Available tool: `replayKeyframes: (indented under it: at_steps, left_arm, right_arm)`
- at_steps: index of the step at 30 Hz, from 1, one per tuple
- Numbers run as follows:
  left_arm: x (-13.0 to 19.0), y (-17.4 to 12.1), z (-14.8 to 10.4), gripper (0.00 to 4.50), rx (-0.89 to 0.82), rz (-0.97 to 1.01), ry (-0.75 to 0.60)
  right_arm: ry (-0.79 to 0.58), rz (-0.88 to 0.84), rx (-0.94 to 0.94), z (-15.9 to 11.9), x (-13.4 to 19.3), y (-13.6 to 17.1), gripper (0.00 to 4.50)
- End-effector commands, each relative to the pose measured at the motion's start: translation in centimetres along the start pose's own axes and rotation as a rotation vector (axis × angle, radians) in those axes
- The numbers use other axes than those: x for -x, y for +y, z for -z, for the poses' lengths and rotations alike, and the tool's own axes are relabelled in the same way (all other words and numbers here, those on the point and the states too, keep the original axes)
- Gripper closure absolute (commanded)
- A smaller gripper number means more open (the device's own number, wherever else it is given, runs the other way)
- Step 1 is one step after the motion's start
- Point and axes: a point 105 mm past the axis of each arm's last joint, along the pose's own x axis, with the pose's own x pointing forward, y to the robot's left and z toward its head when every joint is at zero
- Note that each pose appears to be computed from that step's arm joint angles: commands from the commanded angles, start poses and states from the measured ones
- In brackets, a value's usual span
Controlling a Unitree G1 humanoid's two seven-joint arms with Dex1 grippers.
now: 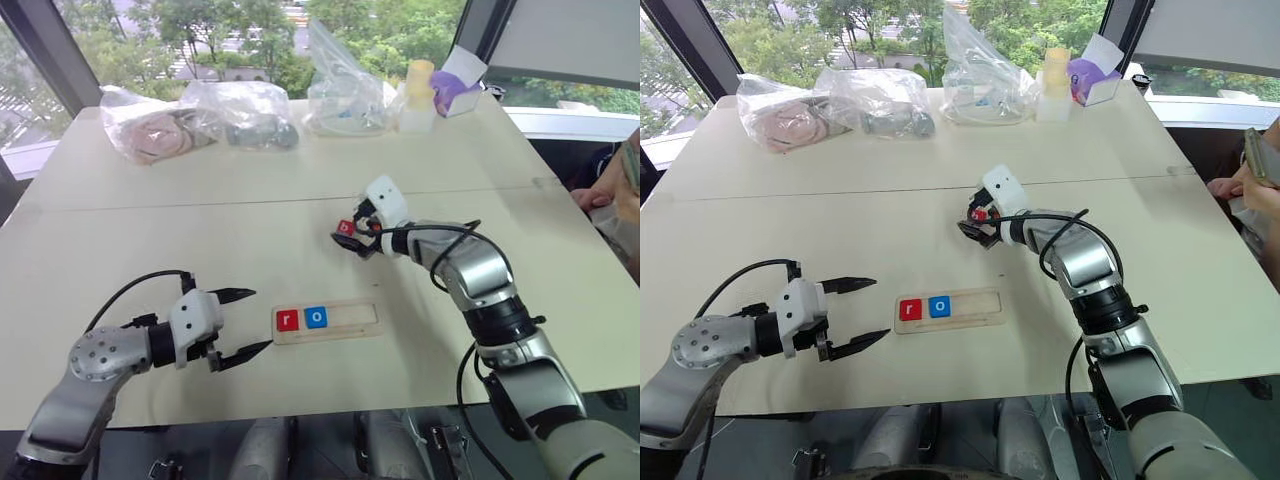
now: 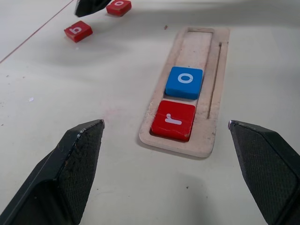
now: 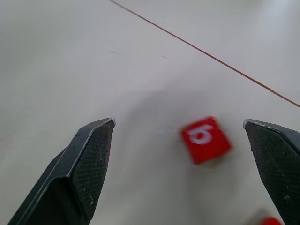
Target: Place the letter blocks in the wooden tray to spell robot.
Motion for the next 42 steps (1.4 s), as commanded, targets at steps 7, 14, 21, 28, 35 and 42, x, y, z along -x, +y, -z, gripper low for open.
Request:
replayKeyframes:
  at_steps: [7,14,21,28,35,42]
  left_arm:
    - [-0.1,-0.1,-1.6,0.07,-0.009,-0.045,-0.04]
    - [-0.3,0.0,-1.8,0.07,0.005,-0.065,-0.052]
    - [-0.7,0.0,-1.7,0.07,0.01,-0.067,-0.059]
    - [-0.9,0.1,-1.7,0.07,0.016,-0.083,-0.067]
    - [-1.0,0.0,-1.7,0.07,0.023,-0.107,-0.075]
    - [-1.1,-0.1,-1.7,0.07,0.025,-0.124,-0.078]
  right_arm:
    - [-0.01,0.043,-0.082,-3.0,-0.8,0.3,0.0]
    - [0.06,0.195,-0.252,-3.9,-1.9,1.3,0.0]
    - [0.169,0.314,-0.32,-5.8,-2.6,2.9,0.0]
    - [0.338,0.435,-0.512,-6.3,-3.1,3.2,0.0]
    - [0.463,0.437,-0.585,-5.3,-3.9,4.0,0.0]
    - [0.505,0.431,-0.633,-4.9,-4.7,4.0,0.0]
